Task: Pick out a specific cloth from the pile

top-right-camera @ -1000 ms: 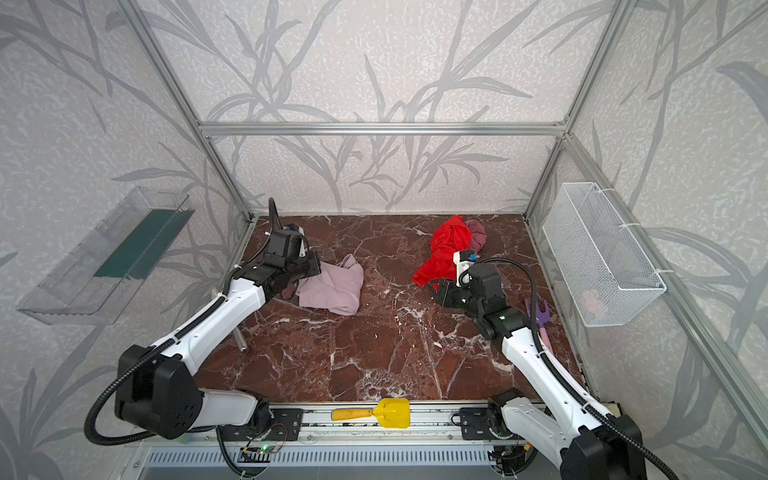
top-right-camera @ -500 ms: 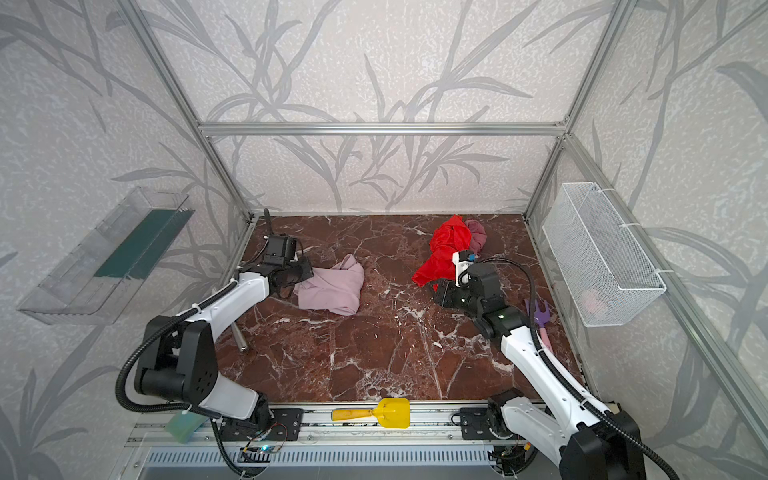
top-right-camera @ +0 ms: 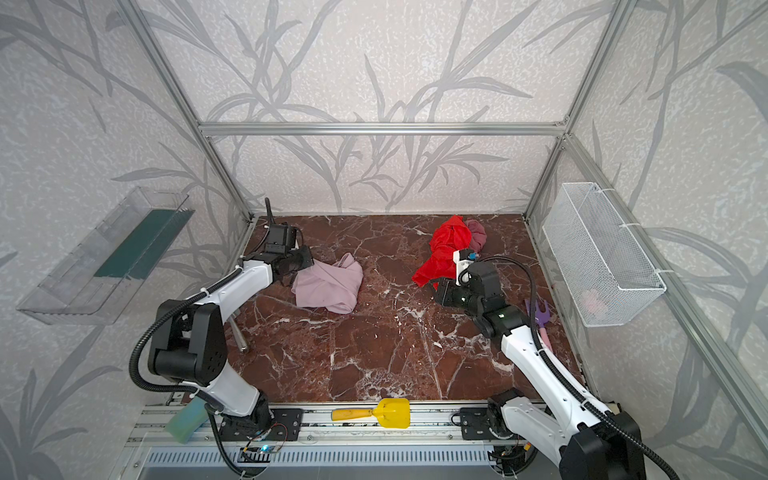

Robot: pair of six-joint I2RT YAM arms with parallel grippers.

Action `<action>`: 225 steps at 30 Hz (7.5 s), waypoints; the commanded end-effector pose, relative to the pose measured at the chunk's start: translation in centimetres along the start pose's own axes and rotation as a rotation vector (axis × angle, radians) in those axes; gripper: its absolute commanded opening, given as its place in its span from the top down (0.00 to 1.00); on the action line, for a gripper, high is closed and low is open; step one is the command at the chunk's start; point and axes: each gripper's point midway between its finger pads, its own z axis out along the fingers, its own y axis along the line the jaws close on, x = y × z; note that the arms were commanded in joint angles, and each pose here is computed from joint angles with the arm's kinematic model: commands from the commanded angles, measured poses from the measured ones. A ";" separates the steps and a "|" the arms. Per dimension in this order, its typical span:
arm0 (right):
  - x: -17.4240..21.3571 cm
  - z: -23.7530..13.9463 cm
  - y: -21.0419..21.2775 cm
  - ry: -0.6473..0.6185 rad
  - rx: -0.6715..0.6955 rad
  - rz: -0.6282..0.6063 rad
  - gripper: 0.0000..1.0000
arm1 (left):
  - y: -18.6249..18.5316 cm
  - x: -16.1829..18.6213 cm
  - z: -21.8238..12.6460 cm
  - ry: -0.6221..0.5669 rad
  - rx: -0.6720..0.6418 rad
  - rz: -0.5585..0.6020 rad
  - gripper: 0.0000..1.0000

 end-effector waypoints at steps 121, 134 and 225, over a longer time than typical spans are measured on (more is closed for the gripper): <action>-1.4 -1.2 2.2 -0.032 -0.081 0.051 0.48 | -1.0 5.2 0.3 0.126 -0.141 0.140 1.00; -2.1 -0.9 2.3 -0.027 -0.061 0.027 0.48 | 0.6 4.9 0.0 0.187 -0.110 0.040 0.88; -1.8 4.0 -17.3 -0.446 0.551 -0.510 0.18 | 9.8 3.1 -1.3 -0.561 -0.122 0.203 0.21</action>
